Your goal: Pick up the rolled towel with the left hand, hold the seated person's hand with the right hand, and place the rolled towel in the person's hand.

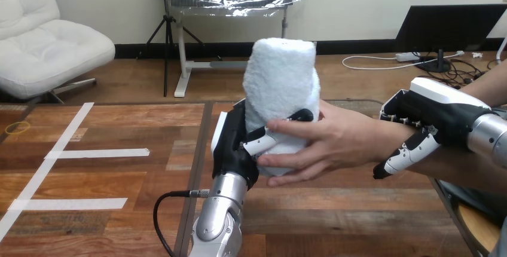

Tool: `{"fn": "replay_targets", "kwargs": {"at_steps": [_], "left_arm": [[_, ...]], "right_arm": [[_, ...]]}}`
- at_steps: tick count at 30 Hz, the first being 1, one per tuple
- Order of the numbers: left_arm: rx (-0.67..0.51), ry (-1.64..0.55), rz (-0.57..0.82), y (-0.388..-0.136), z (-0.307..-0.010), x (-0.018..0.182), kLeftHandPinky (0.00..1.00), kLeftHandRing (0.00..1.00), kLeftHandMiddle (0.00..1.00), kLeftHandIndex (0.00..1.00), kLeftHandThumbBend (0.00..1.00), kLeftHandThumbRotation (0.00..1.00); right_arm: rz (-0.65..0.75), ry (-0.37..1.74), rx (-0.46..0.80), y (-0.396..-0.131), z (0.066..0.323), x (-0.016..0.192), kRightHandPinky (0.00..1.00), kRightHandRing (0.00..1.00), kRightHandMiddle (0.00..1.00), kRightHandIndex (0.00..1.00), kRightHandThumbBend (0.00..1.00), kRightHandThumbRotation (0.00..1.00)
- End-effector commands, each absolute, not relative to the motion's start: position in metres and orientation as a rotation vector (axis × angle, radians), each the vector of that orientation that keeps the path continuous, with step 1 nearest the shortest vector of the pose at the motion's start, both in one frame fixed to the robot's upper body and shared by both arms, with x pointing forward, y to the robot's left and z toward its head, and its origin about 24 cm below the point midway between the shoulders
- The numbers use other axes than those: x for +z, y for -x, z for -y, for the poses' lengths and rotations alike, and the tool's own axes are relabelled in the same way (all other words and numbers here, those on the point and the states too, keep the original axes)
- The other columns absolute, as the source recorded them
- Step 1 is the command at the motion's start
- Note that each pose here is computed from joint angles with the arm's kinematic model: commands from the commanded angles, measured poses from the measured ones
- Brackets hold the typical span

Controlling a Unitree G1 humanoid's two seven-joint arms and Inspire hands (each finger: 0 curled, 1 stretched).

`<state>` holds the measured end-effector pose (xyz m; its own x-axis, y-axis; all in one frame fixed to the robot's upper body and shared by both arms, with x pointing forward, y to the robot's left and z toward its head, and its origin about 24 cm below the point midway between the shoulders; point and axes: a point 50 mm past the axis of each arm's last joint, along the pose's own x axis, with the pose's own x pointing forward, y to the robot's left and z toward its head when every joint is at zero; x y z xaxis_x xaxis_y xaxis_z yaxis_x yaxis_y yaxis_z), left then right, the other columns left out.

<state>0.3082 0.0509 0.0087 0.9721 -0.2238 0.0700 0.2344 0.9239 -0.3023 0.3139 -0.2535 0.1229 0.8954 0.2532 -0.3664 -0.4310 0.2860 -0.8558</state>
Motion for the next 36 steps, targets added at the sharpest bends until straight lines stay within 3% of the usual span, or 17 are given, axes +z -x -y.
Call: {"fn": "replay_targets", "kwargs": {"at_steps": [1, 15, 27, 36], "left_arm": [[-0.473, 0.579, 0.278, -0.303, 0.056, 0.105, 0.28, 0.34, 0.38, 0.41, 0.74, 0.0], [-0.52, 0.616, 0.259, -0.301, 0.065, 0.109, 0.29, 0.34, 0.39, 0.41, 0.72, 0.0], [-0.53, 0.607, 0.259, -0.299, 0.069, 0.114, 0.29, 0.34, 0.39, 0.41, 0.72, 0.0], [-0.534, 0.606, 0.263, -0.298, 0.069, 0.115, 0.28, 0.33, 0.38, 0.41, 0.72, 0.0]], "right_arm": [[-0.075, 1.096, 0.45, -0.32, 0.241, 0.132, 0.29, 0.34, 0.39, 0.39, 0.82, 0.13], [-0.064, 1.082, 0.455, -0.319, 0.24, 0.13, 0.3, 0.35, 0.39, 0.4, 0.81, 0.1], [-0.054, 1.076, 0.476, -0.317, 0.239, 0.132, 0.41, 0.52, 0.55, 0.51, 0.77, 0.13], [-0.056, 1.084, 0.47, -0.317, 0.24, 0.131, 0.39, 0.49, 0.52, 0.49, 0.77, 0.12]]}}
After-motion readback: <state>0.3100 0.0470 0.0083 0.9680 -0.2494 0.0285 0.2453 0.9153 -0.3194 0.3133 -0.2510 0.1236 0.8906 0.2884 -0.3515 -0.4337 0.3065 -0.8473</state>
